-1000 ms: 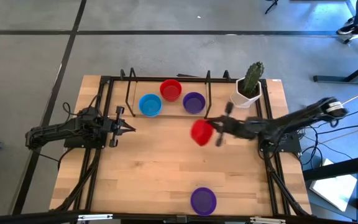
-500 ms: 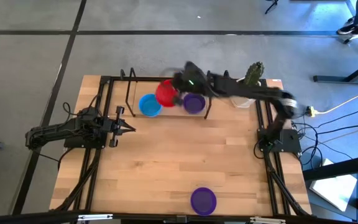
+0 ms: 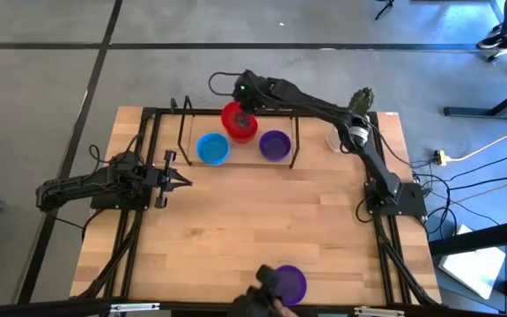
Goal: Pick & Place Mini bowls
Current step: Stack the red bowl on top of the red bowl on the shelf
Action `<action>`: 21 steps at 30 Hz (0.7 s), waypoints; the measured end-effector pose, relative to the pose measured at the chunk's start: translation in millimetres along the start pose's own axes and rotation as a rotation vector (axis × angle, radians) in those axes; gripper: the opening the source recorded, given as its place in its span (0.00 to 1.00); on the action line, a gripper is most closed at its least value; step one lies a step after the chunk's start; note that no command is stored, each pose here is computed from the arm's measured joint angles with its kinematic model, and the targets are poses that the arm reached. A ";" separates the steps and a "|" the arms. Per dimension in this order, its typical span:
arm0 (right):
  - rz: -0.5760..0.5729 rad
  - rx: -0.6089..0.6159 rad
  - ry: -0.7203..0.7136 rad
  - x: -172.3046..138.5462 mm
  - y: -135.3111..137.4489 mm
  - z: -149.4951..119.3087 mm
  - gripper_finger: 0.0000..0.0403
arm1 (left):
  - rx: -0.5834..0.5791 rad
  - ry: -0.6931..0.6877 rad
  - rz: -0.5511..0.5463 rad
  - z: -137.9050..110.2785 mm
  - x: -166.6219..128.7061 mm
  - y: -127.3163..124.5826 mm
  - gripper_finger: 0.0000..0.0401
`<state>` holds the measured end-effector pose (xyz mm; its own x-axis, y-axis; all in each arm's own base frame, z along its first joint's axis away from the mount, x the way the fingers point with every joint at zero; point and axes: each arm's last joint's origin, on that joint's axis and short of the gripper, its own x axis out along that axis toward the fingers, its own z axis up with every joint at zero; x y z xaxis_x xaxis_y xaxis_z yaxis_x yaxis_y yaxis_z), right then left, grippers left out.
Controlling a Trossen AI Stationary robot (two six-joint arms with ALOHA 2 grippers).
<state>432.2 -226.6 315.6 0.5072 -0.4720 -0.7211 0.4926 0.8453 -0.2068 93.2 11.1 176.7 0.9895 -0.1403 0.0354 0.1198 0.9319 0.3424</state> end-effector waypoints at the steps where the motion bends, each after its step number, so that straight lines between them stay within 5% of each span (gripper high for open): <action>1: 0.005 0.018 0.030 5.0 -5.6 -4.1 0.01 | 0.000 0.003 0.004 -0.2 0.0 0.1 0.03; 21: 0.077 0.018 0.122 44.0 -7.2 -21.2 0.05 | -0.001 0.021 0.053 -0.8 0.0 1.5 0.01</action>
<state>436.0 -248.2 271.3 0.4549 -0.3711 -0.8095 0.4686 0.8728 -0.1367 93.4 12.8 176.4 0.9959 -0.0840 0.0335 0.0677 0.9382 0.3394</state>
